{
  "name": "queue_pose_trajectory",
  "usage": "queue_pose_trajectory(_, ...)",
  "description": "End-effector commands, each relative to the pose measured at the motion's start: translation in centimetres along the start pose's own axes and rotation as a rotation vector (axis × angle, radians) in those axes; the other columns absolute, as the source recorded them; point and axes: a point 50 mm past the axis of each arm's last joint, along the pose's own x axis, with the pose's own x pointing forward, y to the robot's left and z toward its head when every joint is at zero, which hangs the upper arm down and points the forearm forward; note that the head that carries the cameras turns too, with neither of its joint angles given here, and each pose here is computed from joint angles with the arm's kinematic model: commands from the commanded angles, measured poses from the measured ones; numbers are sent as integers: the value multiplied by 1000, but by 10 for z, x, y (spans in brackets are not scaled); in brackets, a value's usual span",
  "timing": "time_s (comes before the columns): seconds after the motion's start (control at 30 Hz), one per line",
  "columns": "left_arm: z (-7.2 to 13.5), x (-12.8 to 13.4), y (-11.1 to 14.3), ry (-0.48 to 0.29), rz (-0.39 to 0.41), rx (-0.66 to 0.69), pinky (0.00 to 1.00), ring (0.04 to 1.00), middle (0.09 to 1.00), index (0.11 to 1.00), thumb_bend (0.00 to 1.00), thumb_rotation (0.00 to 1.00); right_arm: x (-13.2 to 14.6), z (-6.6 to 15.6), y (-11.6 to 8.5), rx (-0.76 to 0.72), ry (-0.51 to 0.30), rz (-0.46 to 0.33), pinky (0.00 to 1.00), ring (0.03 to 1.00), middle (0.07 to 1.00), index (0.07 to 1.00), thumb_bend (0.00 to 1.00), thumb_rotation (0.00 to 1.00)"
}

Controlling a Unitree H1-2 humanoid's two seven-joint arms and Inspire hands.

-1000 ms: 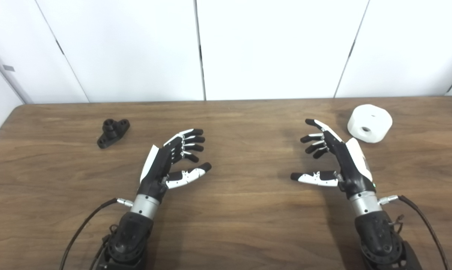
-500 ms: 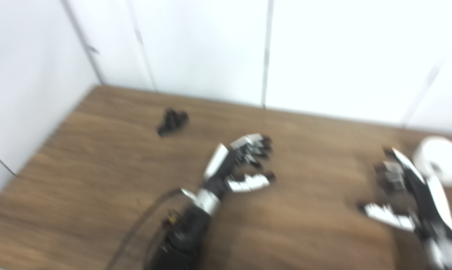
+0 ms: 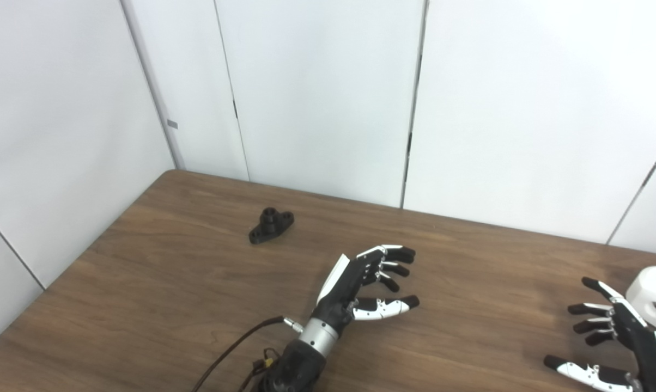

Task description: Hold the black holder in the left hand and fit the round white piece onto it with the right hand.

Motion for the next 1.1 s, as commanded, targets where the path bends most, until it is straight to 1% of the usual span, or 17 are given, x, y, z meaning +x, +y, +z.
queue_pose_trajectory(0.0,8,6,6,-72,14,16,517,654,736,698,632,0,9,15,-15,-17,-88,-42,460,559,655,841,735,0)
queue_pose_trajectory(0.17,15,10,22,-95,12,49,543,657,714,678,647,0,9,16,-16,-21,-88,-45,462,556,655,835,734,0)
queue_pose_trajectory(0.2,17,11,27,-99,14,70,550,660,707,675,656,0,9,16,-16,-20,-89,-47,464,557,655,833,735,0)
queue_pose_trajectory(0.3,25,16,43,-107,5,171,518,648,692,672,666,0,9,17,-17,-18,-90,-47,463,556,652,824,734,0)
queue_pose_trajectory(0.4,35,20,58,-88,-10,272,528,649,688,674,714,4,9,17,-18,-10,-93,-52,463,553,649,814,740,0)
queue_pose_trajectory(0.5,43,23,69,-94,-7,324,532,632,679,672,743,22,9,18,-19,-13,-90,-53,465,552,648,809,740,0)
queue_pose_trajectory(0.57,48,26,78,-99,-1,350,532,646,686,671,751,23,9,17,-20,-13,-90,-54,466,554,650,809,739,0)
queue_pose_trajectory(0.67,55,29,89,-109,28,434,530,672,699,665,770,38,9,17,-22,-13,-89,-52,470,559,653,810,735,0)
queue_pose_trajectory(0.8,61,33,107,-112,86,485,553,705,735,654,784,81,10,18,-25,-18,-95,-52,471,561,655,813,728,0)
queue_pose_trajectory(0.83,63,33,111,-111,101,504,558,710,740,653,781,85,10,18,-25,-15,-95,-52,471,562,656,814,729,0)
queue_pose_trajectory(0.9,66,33,120,-93,134,548,585,727,748,658,774,124,10,18,-26,-12,-93,-50,473,564,658,814,730,0)
queue_pose_trajectory(0.93,68,33,126,-91,149,569,587,732,751,664,769,124,10,18,-26,-14,-93,-49,474,565,659,814,728,0)
queue_pose_trajectory(0.97,71,32,130,-88,168,590,592,725,750,669,763,103,10,17,-26,-16,-93,-48,477,565,659,814,727,0)
queue_pose_trajectory(1.0,74,32,135,-84,189,622,596,716,748,669,769,84,10,17,-26,-18,-93,-47,477,566,661,814,725,0)
queue_pose_trajectory(1.07,79,30,143,-66,236,668,603,713,751,665,779,77,11,17,-26,-15,-93,-48,476,566,663,814,725,0)
